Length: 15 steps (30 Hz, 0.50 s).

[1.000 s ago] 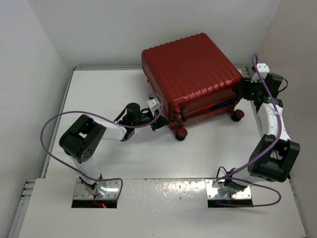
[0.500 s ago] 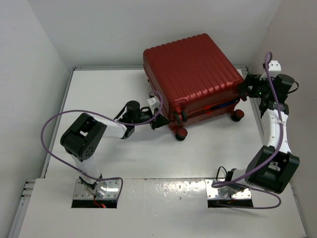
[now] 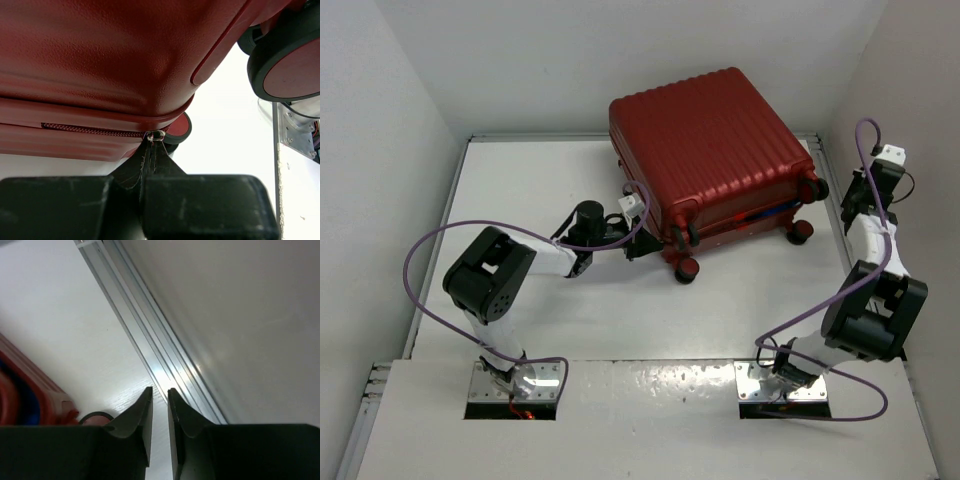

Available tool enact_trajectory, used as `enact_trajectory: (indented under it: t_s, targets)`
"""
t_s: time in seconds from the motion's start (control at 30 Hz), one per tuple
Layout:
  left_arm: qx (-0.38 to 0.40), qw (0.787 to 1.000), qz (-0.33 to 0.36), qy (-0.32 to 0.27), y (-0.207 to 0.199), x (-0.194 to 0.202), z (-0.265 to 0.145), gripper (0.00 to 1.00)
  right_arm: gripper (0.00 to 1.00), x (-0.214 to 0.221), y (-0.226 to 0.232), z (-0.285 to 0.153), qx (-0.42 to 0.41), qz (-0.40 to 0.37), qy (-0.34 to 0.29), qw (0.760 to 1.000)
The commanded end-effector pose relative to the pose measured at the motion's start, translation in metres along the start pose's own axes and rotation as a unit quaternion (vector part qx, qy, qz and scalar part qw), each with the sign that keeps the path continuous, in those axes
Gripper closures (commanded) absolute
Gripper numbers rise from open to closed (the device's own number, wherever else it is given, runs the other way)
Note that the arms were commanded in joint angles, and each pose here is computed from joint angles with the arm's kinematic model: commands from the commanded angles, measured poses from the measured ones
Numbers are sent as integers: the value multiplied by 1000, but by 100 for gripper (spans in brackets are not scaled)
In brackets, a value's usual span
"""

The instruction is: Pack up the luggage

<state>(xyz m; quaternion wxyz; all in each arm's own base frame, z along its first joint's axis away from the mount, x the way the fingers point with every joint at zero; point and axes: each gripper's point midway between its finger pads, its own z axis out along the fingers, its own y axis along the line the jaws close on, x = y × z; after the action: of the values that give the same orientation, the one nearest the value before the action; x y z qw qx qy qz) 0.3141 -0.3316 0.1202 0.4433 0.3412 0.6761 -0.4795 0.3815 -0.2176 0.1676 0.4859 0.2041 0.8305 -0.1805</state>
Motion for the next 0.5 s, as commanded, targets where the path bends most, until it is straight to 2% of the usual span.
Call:
enact_trajectory:
  t_s: [0.0,0.07,0.17,0.27,0.37,0.47]
  targets:
    - [-48,996,50,-59,27,-45,4,100,80,5,1,14,8,8,6,1000]
    - [-48,996,54,-59,26,-46,3,100,79,33,10,31,-9,10,49,999]
    - [-49,996,51,-55,27,-44,3,100,73,58,24,47,-49,37,77,995]
    - [-49,996,51,-55,23,-48,0,100,73,100,46,64,-95,54,140,984]
    - [-56,997,42,-46,24,-45,-1,100,72,125,66,61,-132,79,181,971]
    - [-60,996,48,-49,24,-52,-6,100,72,147,82,56,-156,62,213,963]
